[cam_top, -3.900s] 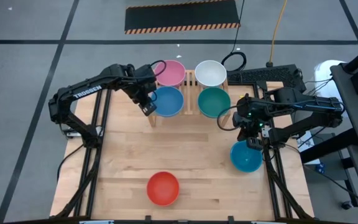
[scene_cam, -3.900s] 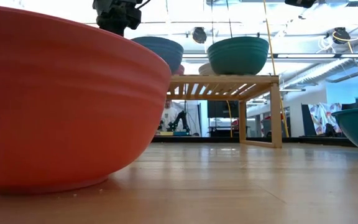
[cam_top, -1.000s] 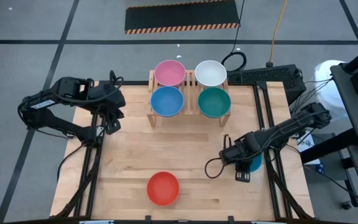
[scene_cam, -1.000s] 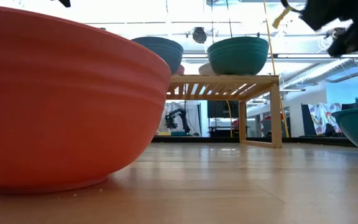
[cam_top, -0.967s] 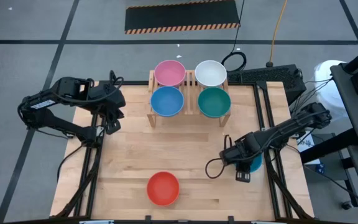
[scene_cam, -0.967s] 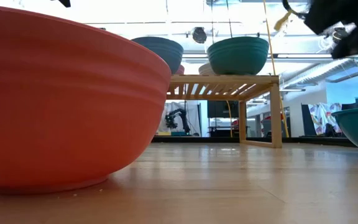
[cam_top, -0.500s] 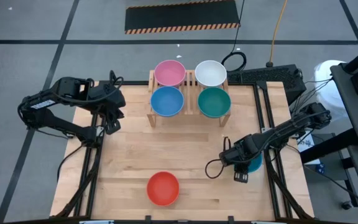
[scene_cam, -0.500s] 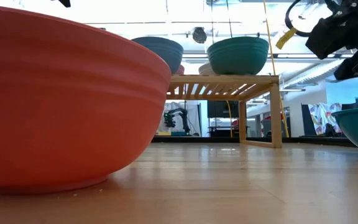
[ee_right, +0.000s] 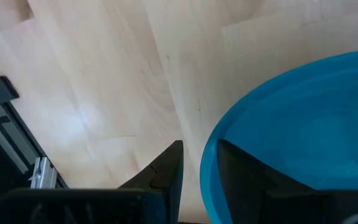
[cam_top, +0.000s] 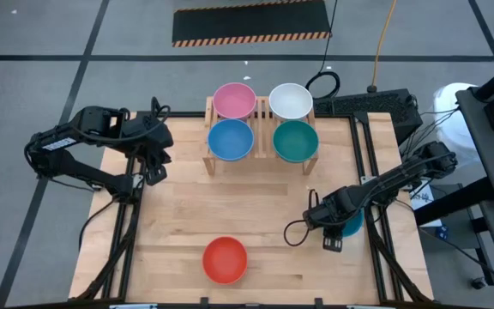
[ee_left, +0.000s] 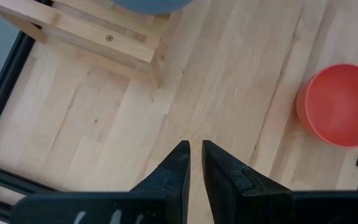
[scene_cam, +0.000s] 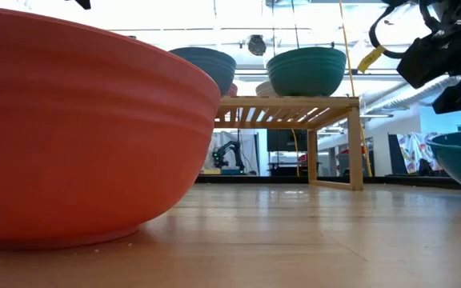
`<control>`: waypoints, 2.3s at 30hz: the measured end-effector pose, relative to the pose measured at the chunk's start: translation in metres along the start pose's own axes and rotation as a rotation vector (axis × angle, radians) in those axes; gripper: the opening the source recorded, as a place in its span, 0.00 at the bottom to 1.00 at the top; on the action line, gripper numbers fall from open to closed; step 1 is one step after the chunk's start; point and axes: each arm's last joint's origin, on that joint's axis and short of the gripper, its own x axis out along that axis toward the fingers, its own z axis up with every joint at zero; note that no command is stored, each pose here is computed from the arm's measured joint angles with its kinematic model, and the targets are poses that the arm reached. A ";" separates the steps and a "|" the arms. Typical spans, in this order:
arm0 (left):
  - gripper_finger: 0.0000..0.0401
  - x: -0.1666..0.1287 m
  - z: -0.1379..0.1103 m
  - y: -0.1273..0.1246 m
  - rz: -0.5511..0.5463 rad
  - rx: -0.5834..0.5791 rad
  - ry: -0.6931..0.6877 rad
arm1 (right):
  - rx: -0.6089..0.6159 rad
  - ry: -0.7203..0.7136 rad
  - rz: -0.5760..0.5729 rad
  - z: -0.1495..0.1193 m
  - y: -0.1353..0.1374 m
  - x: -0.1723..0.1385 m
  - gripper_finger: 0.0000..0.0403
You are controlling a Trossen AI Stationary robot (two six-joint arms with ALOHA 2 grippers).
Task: Place and stack bowls onto a shelf
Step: Stack the blue bowl on top of the green bowl on the shelf
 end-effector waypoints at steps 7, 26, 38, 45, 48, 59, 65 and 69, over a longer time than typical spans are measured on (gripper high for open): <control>0.12 0.000 0.000 0.000 0.000 -0.006 0.000 | -0.039 -0.033 0.022 0.001 0.005 -0.010 0.23; 0.12 0.000 0.000 0.000 0.000 -0.033 0.000 | -0.030 -0.068 -0.050 -0.004 -0.002 -0.013 0.23; 0.12 0.000 0.000 0.000 -0.001 -0.037 0.001 | -0.021 -0.048 -0.070 -0.008 -0.012 0.005 0.23; 0.12 0.000 0.000 0.000 -0.004 -0.050 0.002 | -0.026 -0.058 -0.063 -0.008 -0.019 0.018 0.23; 0.12 0.000 0.000 0.000 -0.004 -0.051 0.002 | -0.057 -0.056 -0.060 -0.009 -0.020 0.020 0.22; 0.12 0.000 0.000 0.000 -0.004 -0.061 0.002 | -0.083 -0.045 -0.048 -0.010 -0.020 0.019 0.09; 0.12 0.000 0.000 0.000 -0.004 -0.063 0.002 | -0.101 -0.062 0.001 -0.013 -0.019 0.013 0.09; 0.12 0.000 0.000 0.000 -0.004 -0.064 0.001 | -0.097 -0.085 0.058 -0.019 -0.017 0.001 0.05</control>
